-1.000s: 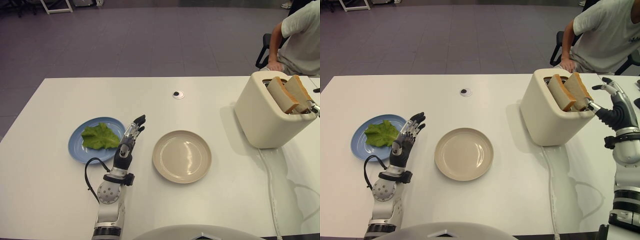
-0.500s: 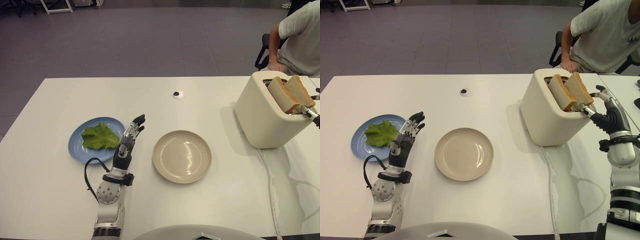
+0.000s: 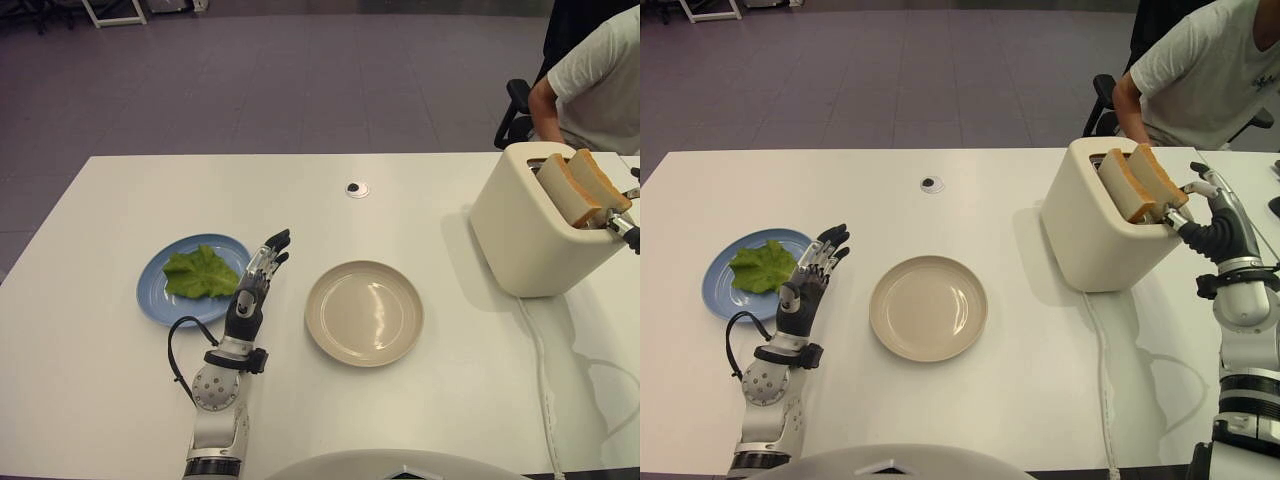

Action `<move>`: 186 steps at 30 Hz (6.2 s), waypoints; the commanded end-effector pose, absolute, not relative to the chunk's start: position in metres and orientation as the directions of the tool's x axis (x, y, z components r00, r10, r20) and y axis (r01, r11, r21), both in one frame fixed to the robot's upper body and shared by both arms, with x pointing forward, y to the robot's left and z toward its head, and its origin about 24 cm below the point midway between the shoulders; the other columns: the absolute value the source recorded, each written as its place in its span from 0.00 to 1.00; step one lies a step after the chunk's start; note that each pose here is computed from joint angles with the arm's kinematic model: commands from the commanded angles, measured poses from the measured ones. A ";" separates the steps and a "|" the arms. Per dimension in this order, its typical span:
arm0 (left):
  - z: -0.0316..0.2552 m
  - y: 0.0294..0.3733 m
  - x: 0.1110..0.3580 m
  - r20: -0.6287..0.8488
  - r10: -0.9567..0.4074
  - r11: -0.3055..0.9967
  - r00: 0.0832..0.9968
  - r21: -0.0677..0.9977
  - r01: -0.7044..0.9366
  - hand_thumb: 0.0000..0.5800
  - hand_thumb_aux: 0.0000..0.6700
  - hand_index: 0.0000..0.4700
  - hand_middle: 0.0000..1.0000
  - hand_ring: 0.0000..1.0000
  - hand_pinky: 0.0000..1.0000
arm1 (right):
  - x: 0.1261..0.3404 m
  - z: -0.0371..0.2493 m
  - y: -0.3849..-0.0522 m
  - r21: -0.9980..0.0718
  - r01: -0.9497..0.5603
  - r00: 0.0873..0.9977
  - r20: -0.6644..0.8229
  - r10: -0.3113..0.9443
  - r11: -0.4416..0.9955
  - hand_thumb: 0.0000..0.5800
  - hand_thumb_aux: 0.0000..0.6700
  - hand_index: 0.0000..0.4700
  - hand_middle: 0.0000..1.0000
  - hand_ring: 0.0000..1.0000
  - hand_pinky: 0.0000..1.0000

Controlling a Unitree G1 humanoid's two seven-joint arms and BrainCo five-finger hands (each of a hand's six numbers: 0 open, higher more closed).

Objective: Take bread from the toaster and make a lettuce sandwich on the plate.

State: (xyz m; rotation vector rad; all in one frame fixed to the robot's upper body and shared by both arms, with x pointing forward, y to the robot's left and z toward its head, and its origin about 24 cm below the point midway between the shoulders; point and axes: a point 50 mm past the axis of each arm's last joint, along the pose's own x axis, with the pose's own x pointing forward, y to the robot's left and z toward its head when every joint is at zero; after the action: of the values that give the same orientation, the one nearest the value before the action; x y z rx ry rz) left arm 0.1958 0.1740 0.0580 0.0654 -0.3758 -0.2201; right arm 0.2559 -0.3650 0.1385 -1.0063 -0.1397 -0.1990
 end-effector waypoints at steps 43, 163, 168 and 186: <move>0.056 0.182 0.211 0.371 -0.207 0.978 0.905 0.051 0.203 0.00 0.00 0.00 0.00 0.00 0.00 | 0.260 0.110 -0.104 -0.934 -0.168 0.577 0.167 0.800 0.316 1.00 1.00 1.00 0.00 0.00 0.00; 0.089 0.112 0.252 0.016 -0.658 0.271 0.753 0.938 0.217 1.00 1.00 1.00 0.00 0.00 0.00 | 0.263 0.114 -0.182 -0.792 -0.203 0.782 0.223 0.582 0.575 0.00 0.00 0.00 0.00 0.00 0.00; 0.071 0.099 0.248 -0.050 -0.689 0.196 0.723 0.947 0.253 1.00 1.00 1.00 0.00 0.00 0.00 | 0.262 0.113 -0.180 -0.794 -0.210 0.778 0.219 0.589 0.571 0.00 0.00 0.00 0.00 0.00 0.00; 0.070 0.113 0.251 -0.065 -0.651 0.069 0.756 0.987 0.145 0.90 0.69 0.69 0.00 0.00 0.00 | 0.258 0.113 -0.179 -0.794 -0.221 0.774 0.210 0.597 0.566 0.00 0.00 0.00 0.00 0.00 0.00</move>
State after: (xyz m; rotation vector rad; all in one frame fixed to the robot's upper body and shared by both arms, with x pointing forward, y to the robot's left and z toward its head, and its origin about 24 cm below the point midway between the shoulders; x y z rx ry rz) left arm 0.2498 0.1105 0.0689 1.3617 -0.4532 -0.6385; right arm 0.2591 -0.1789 0.1137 -0.8378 -0.5046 0.4955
